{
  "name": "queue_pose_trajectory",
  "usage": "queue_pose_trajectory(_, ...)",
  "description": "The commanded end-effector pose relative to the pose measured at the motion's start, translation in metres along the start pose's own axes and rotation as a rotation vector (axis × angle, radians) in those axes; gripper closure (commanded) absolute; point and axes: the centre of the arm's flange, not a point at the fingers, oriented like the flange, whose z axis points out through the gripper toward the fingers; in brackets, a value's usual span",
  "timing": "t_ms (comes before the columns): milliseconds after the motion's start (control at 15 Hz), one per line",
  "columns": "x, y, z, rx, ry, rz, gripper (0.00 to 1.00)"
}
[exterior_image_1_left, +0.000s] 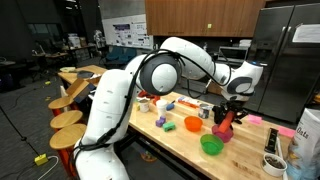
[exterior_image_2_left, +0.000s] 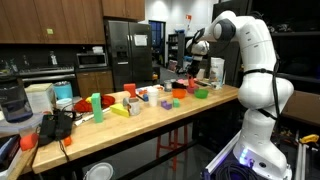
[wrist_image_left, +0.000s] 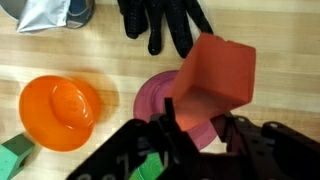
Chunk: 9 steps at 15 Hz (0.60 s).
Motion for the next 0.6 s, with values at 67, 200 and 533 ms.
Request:
queue_pose_trajectory(67, -0.0079, -0.0015, 0.0009, -0.035, 0.02, -0.03, 0.84)
queue_pose_trajectory(200, -0.0085, -0.0004, 0.0024, -0.039, 0.036, -0.035, 0.84)
queue_pose_trajectory(533, -0.0085, 0.002, 0.0073, -0.065, 0.087, -0.05, 0.84)
